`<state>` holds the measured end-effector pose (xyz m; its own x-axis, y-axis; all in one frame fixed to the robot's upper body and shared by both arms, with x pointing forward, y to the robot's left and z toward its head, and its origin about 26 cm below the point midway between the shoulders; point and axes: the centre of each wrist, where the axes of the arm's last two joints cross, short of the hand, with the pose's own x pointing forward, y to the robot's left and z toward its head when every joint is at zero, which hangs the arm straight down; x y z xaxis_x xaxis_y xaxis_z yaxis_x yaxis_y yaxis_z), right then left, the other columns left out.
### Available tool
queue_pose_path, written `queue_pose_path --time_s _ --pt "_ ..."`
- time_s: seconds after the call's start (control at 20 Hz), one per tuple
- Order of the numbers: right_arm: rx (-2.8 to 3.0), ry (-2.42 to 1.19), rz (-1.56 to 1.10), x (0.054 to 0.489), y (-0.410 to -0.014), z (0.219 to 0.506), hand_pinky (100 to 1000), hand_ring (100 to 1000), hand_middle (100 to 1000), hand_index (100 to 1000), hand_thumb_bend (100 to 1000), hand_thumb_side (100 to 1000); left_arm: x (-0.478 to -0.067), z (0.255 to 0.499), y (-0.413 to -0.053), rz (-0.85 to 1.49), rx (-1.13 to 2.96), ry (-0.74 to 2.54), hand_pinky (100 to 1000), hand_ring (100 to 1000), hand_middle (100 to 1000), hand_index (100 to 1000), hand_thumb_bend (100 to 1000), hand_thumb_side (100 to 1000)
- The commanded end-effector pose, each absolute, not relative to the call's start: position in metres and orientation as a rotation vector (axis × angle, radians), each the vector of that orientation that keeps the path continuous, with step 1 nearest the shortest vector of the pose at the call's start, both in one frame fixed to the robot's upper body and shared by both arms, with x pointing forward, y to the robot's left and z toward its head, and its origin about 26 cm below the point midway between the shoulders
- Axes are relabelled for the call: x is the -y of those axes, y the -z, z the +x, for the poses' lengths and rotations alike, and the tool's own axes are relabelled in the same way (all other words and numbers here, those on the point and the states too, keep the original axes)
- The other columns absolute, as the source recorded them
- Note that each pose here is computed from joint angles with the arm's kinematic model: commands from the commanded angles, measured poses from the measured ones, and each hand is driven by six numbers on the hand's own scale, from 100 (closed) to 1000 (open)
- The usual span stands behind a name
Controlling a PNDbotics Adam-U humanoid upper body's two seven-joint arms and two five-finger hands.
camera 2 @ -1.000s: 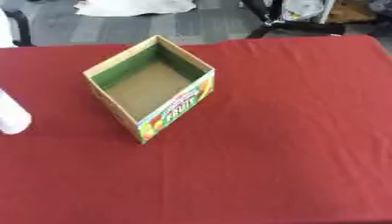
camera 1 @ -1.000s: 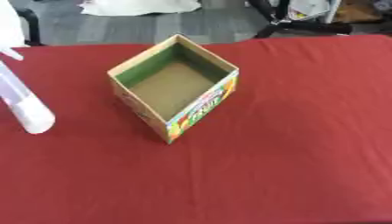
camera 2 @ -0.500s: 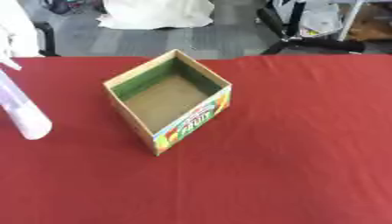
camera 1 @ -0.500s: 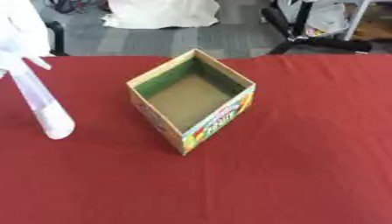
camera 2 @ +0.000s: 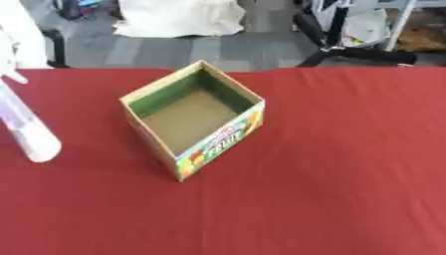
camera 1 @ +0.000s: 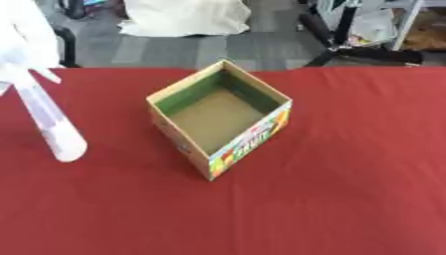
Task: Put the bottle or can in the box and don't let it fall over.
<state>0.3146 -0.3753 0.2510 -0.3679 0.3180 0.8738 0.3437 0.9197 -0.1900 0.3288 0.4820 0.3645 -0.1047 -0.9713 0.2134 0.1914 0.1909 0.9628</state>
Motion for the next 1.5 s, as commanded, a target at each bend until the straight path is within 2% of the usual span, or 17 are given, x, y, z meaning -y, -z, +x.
queue_pose_path --time_s 0.05,0.6,1.5 --pt "2.017 0.007 -0.522 0.379 -0.268 0.310 799 720 694 803 447 418 -0.484 0.323 -0.379 0.871 1.278 1.229 884 841 797 837 497 418" --pt "2.019 0.013 -0.520 0.379 -0.268 0.310 799 720 694 803 449 416 -0.478 0.325 -0.379 0.829 1.269 1.276 890 846 798 828 545 465" --pt "2.028 0.002 -0.500 0.374 -0.271 0.312 799 718 692 802 455 413 -0.460 0.342 -0.380 0.767 1.221 1.395 890 852 798 823 605 463"
